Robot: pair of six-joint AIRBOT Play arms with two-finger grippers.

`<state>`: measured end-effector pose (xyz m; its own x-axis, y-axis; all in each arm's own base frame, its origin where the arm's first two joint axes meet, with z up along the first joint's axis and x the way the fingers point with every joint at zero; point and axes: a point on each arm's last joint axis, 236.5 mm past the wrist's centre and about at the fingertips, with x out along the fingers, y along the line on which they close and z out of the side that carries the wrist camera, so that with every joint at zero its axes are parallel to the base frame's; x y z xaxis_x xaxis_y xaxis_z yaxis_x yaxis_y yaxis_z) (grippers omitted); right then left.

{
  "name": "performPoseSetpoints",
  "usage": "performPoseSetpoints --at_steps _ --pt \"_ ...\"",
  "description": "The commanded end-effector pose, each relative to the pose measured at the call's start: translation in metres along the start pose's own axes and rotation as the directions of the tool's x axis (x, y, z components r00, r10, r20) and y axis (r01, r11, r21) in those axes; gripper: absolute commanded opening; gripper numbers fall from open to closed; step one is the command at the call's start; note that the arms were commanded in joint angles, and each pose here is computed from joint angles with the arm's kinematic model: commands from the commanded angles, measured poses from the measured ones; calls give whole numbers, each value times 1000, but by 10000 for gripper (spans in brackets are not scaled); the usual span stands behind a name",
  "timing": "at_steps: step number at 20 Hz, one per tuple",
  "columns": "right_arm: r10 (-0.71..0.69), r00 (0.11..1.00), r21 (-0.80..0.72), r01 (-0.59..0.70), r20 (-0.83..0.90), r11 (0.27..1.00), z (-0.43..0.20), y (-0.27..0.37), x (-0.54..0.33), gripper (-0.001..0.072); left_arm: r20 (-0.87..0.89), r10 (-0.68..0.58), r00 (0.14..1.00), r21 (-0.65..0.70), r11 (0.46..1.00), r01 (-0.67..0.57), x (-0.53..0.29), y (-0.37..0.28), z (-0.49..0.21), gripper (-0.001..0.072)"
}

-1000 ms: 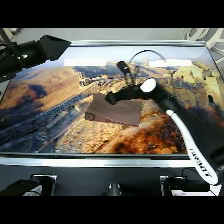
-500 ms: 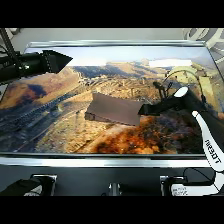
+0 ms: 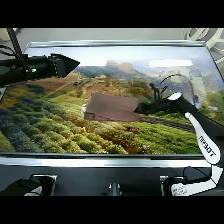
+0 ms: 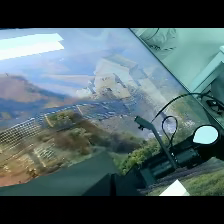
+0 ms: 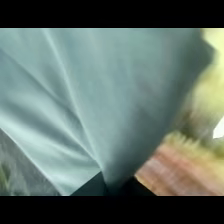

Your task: Fold the shirts.

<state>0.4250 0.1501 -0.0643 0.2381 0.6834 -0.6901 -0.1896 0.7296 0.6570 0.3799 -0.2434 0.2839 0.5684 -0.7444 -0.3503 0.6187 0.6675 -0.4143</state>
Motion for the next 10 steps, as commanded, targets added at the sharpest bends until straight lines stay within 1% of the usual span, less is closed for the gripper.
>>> performPoseSetpoints --at_steps 1,3,6,8,10 --pt "25 994 -34 -21 103 999 35 -24 -72 19 -8 -8 1000 2 1000 8 1 -3 -2 22" --pt "-42 984 28 38 174 999 36 -66 -140 19 -14 -13 1000 4 1000 13 3 -6 -4 22" --pt "-198 941 165 157 273 974 8 -130 -242 19 -26 -31 999 11 999 32 7 -14 -8 22" --pt "-318 900 280 236 298 930 -32 -167 -304 20 -33 -44 999 16 999 44 9 -20 -10 23" --pt "-405 890 391 303 211 869 -94 -195 -341 20 -36 -50 998 18 999 51 10 -23 -12 22"
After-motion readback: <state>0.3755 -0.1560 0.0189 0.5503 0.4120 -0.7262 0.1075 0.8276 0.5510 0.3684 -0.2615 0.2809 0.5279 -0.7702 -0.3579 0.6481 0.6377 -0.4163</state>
